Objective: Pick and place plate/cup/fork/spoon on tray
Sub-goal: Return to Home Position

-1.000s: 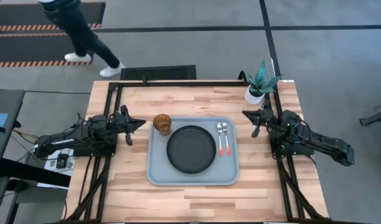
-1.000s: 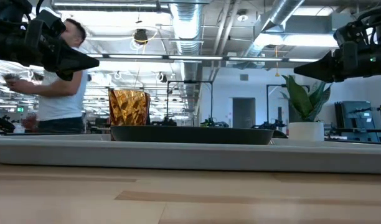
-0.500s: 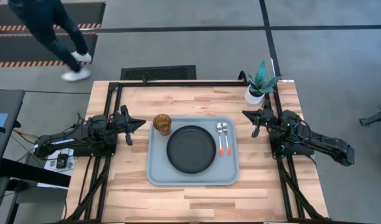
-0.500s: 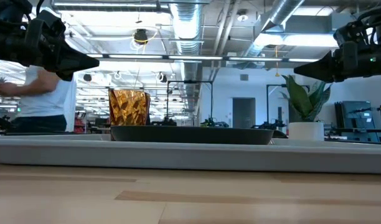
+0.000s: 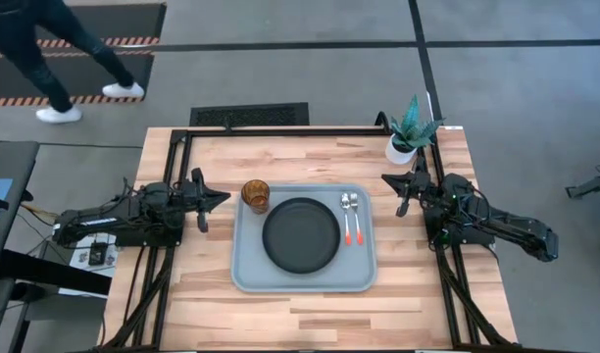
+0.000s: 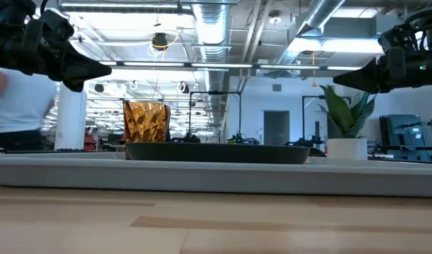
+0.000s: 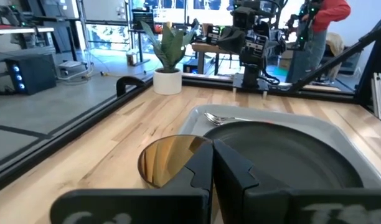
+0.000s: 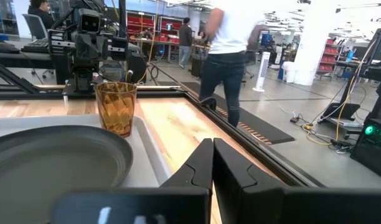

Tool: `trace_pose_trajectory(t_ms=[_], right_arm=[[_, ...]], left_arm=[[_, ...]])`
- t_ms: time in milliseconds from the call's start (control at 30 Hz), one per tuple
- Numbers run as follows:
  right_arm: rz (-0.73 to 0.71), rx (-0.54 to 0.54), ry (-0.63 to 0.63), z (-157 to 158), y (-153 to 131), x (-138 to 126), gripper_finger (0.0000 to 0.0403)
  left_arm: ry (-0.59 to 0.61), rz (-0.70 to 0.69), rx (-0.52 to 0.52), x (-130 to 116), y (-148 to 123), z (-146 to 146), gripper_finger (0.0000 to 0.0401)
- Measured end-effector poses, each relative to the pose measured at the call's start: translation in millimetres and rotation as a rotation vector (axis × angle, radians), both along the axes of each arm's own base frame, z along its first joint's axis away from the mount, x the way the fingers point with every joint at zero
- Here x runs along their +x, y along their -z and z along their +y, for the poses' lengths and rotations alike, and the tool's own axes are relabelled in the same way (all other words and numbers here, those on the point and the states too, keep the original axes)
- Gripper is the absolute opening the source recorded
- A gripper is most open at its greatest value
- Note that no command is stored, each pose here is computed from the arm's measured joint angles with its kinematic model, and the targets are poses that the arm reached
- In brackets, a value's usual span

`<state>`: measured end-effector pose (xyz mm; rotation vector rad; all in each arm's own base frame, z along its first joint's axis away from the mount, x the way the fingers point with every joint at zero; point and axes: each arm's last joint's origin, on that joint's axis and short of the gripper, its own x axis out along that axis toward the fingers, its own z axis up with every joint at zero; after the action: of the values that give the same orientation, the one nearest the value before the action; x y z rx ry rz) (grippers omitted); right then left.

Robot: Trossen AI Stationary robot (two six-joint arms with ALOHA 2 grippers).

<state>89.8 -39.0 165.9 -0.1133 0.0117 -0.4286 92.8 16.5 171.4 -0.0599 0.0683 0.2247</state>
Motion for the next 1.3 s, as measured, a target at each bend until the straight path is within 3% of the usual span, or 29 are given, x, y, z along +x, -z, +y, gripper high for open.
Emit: trace_pose_trajectory(t_ms=[1300], right_arm=[[0.000,0.000,0.000,0.0,0.0,0.0,0.0033]], left_arm=[[0.000,0.000,0.000,0.0,0.1,0.0,0.0000]])
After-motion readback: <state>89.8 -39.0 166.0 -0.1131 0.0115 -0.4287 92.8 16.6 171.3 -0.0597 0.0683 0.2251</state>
